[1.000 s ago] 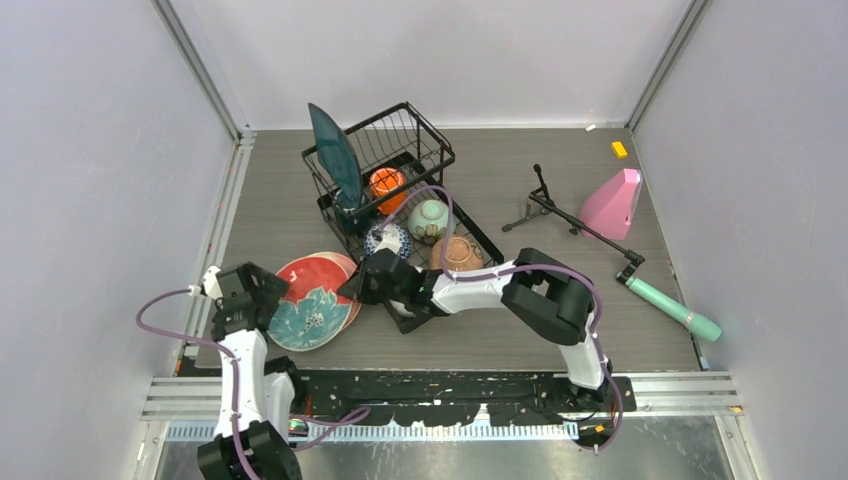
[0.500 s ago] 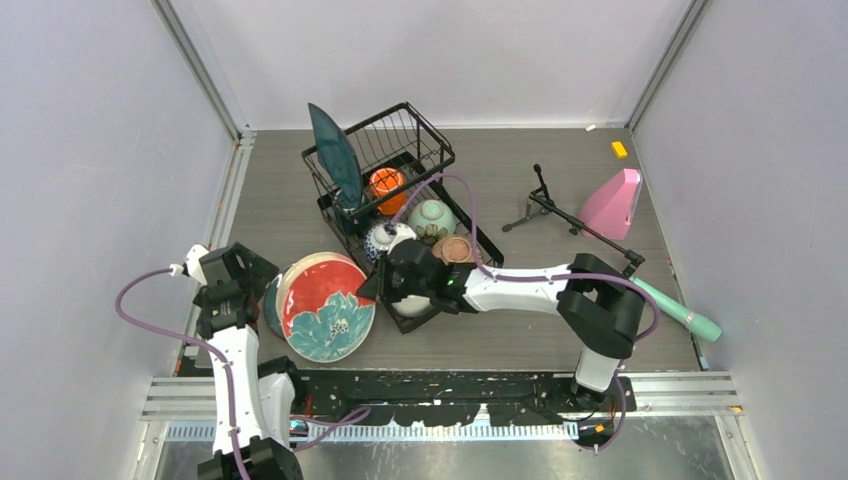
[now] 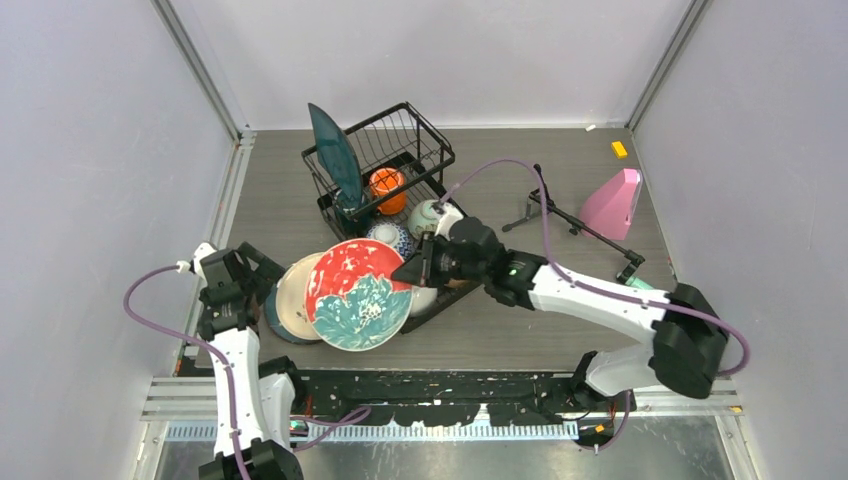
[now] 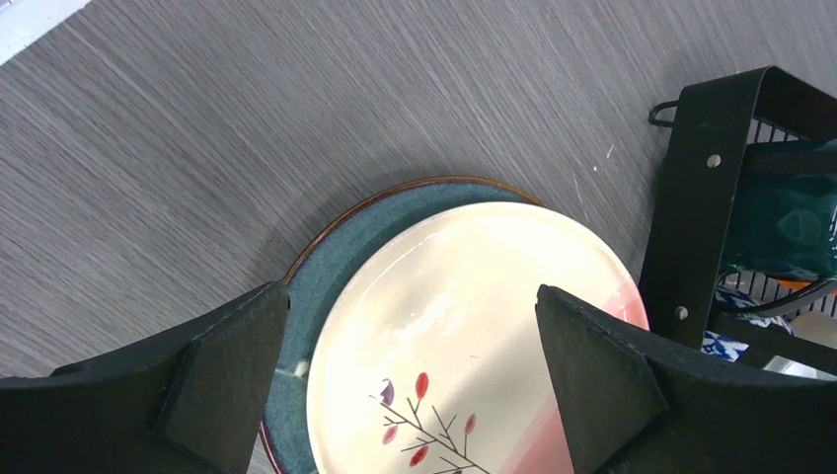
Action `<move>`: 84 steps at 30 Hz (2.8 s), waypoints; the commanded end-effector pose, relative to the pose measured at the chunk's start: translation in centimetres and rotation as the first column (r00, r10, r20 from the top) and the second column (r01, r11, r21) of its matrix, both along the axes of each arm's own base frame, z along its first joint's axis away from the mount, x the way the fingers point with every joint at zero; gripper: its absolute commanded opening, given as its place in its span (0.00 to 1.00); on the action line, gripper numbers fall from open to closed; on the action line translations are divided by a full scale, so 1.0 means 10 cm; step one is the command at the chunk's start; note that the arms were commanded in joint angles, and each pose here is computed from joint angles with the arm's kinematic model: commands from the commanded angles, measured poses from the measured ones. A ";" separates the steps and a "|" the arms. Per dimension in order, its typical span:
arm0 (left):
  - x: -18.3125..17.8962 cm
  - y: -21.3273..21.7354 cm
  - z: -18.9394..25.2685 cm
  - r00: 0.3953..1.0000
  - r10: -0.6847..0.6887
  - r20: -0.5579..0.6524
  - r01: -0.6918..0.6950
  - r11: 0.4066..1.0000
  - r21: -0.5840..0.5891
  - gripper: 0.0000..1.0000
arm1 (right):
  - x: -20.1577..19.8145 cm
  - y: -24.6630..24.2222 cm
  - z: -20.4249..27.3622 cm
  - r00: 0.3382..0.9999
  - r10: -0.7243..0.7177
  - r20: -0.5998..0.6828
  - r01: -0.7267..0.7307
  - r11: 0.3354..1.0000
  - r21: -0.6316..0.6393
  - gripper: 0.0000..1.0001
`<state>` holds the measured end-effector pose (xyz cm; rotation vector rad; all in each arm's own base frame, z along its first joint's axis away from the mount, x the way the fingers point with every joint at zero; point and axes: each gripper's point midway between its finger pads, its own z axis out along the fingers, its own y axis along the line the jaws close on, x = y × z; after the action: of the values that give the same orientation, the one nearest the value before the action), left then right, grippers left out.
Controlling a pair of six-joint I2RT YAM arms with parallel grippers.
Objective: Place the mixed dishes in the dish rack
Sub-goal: Pick up the plate from the corner of the board, then insert the plate into the dish rack.
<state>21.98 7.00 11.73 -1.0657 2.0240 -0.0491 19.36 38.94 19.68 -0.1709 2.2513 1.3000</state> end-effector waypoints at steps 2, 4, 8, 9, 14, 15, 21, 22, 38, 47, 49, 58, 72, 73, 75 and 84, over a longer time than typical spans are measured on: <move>0.05 -0.02 0.00 0.999 -0.013 0.029 0.013 1.000 -0.001 1.00 | -0.21 -0.18 1.06 0.983 0.088 0.164 -0.126 0.963 0.238 0.00; 0.05 -0.02 0.00 1.000 -0.012 0.028 0.012 1.000 -0.001 1.00 | -0.28 -0.31 1.14 0.975 0.102 0.195 -0.146 0.963 0.224 0.00; 0.03 -0.01 -0.04 1.000 -0.004 0.021 0.004 1.000 -0.002 1.00 | -0.39 -0.62 1.40 0.962 0.108 0.252 -0.166 0.961 0.223 0.00; 0.03 -0.01 -0.05 1.000 -0.001 0.022 0.001 1.000 -0.006 1.00 | -0.34 -0.70 1.44 0.964 0.085 0.250 -0.142 0.966 0.218 0.00; 0.02 -0.03 -0.11 1.000 0.006 0.015 -0.005 1.000 -0.024 1.00 | -0.17 -1.06 1.82 0.943 -0.045 0.329 -0.024 0.979 0.202 0.00; 0.02 -0.03 -0.12 1.000 0.008 0.015 -0.007 1.000 -0.026 1.00 | -0.09 -1.12 1.85 0.939 -0.074 0.337 0.006 0.980 0.199 0.00; 0.02 -0.02 -0.13 1.000 0.013 0.012 -0.013 1.000 -0.024 1.00 | 0.31 -1.45 2.21 0.883 -0.260 0.390 0.197 0.961 0.193 0.00; 0.01 -0.02 -0.13 1.000 0.015 0.012 -0.014 1.000 -0.023 1.00 | 0.38 -1.54 2.31 0.864 -0.299 0.404 0.241 0.952 0.189 0.00; 0.04 -0.11 -0.30 1.000 0.018 0.020 -0.017 0.996 -0.088 1.00 | 1.49 -1.71 3.08 0.611 -0.465 0.641 0.543 0.835 0.088 0.00; 0.03 -0.10 -0.34 1.000 0.027 0.014 -0.025 0.996 -0.089 1.00 | 1.82 -1.19 3.37 0.554 -0.394 0.734 0.527 0.848 0.057 0.00; 0.03 -0.10 -0.35 1.000 0.026 0.012 -0.025 0.996 -0.089 1.00 | 1.89 -0.89 3.28 0.539 -0.329 0.775 0.530 0.848 -0.009 0.00; 0.04 -0.08 -0.35 1.000 0.020 0.007 -0.019 0.997 -0.077 1.00 | 1.88 -0.47 3.25 0.439 -0.205 0.875 0.600 0.792 -0.115 0.00; 0.05 -0.08 -0.39 1.000 0.019 0.003 -0.019 0.996 -0.083 1.00 | 1.86 -0.37 3.37 0.345 -0.197 0.918 0.671 0.735 -0.094 0.00; 0.05 -0.08 -0.38 1.000 0.018 0.003 -0.018 0.996 -0.083 1.00 | 1.86 -0.38 3.38 0.342 -0.198 0.919 0.673 0.734 -0.092 0.00; 0.06 -0.08 -0.38 1.000 0.021 0.005 -0.020 0.996 -0.085 1.00 | 1.87 -0.39 3.38 0.338 -0.199 0.920 0.682 0.725 -0.094 0.00; 0.04 -0.09 -0.42 1.000 0.024 0.000 -0.024 0.996 -0.090 1.00 | 1.89 -0.29 3.17 0.380 -0.168 0.910 0.667 0.731 -0.144 0.00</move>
<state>21.62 5.98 7.14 -1.1669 2.0600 -0.1143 39.02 37.18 44.42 -0.4846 1.6212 0.0231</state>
